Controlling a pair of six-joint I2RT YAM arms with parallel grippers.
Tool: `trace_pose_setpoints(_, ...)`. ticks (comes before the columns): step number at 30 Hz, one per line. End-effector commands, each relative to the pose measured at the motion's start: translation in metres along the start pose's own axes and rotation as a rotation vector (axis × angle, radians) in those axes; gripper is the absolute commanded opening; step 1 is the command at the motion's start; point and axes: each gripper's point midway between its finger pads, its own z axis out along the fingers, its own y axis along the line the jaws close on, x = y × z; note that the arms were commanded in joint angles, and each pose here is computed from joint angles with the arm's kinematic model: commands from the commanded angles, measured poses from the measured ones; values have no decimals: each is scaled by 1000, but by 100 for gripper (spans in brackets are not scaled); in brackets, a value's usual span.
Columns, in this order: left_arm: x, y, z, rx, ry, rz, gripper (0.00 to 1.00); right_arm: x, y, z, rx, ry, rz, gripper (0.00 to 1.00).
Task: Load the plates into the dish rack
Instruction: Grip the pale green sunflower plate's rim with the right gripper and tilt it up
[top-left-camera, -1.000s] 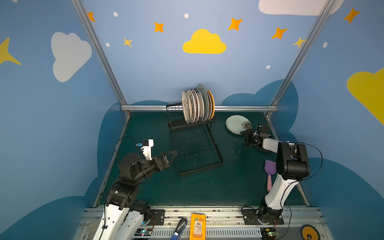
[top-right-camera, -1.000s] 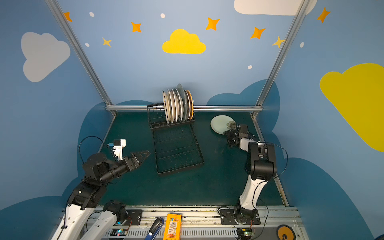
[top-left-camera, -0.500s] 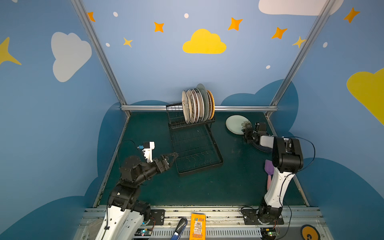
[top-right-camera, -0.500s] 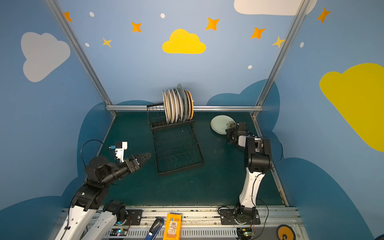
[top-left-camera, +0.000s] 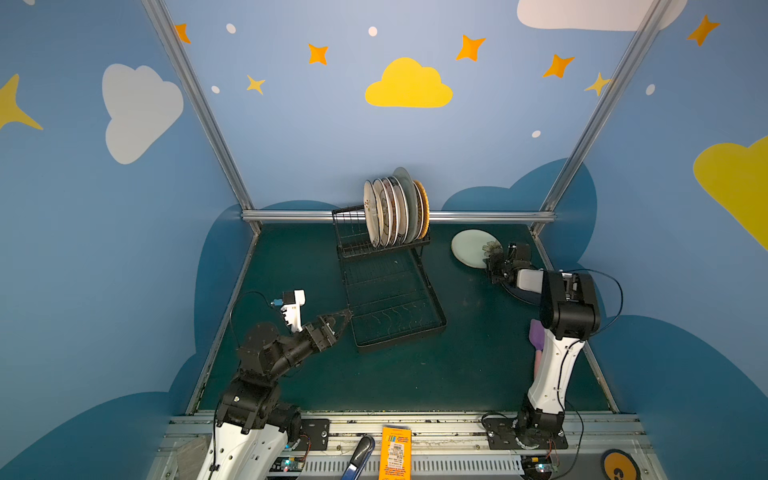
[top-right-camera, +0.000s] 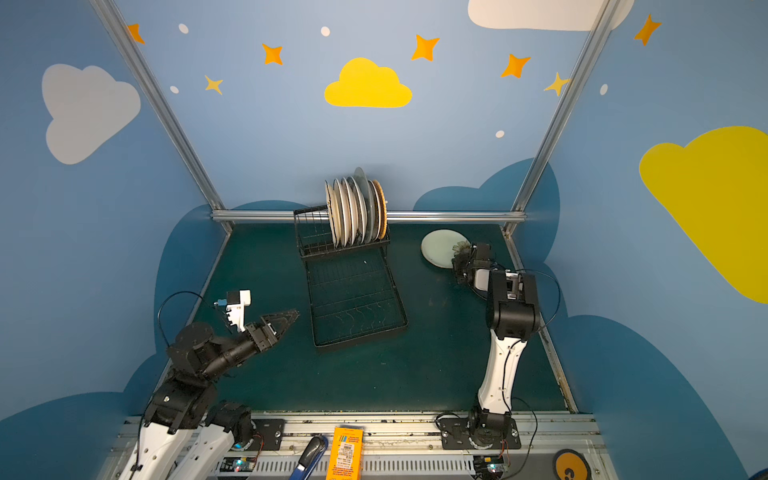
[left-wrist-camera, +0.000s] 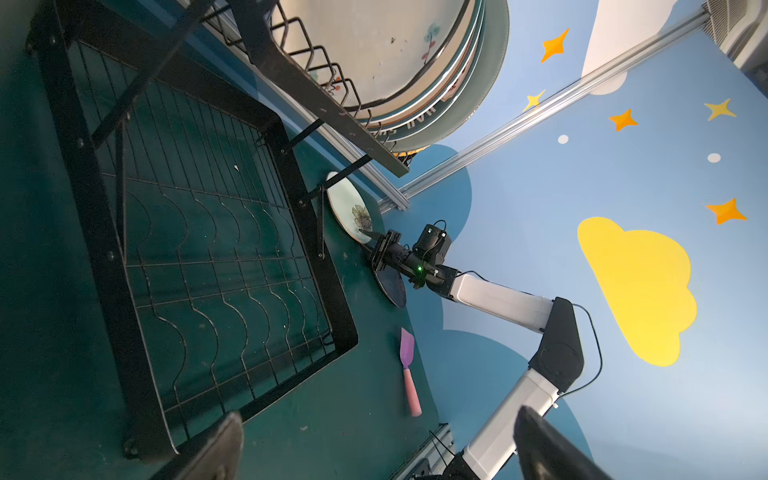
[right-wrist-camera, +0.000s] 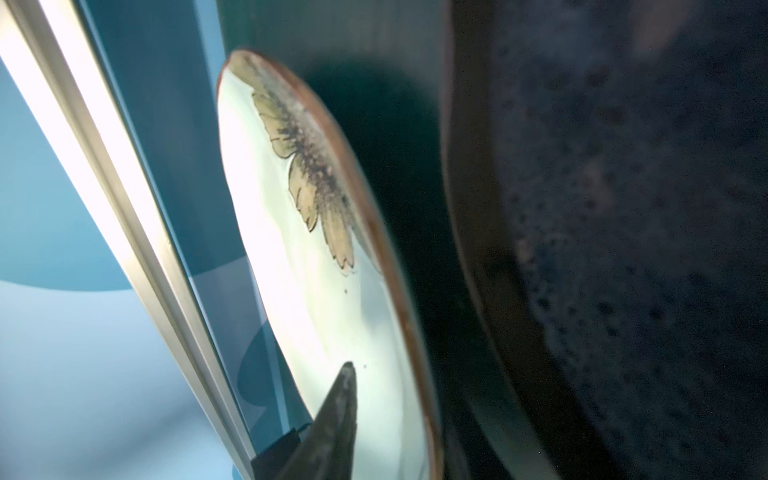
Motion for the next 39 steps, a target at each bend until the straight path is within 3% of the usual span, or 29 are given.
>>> trace_pose_setpoints(1,-7,-6,-6,1,-39,14,100,7,-9,15,-11,4,2,18)
trace_pose_setpoints(5,-12,-11,-13,-17,-62,32,100,13,-1,19,-52,17,-12,6)
trace_pose_setpoints(9,-13,-13,-20,-36,-74,50,100,18,10,13,-84,22,-46,0)
trace_pose_setpoints(22,-20,-16,-24,-51,-106,108,100,45,75,-54,-260,128,-178,0)
trace_pose_setpoints(29,-18,-25,2,-36,16,144,97,64,70,-123,-246,208,-201,0)
trace_pose_setpoints(33,-16,-39,19,-16,2,250,96,65,56,-172,-217,231,-212,0)
trace_pose_setpoints(39,22,-68,67,-31,71,579,97,71,43,-242,-204,277,-247,0)
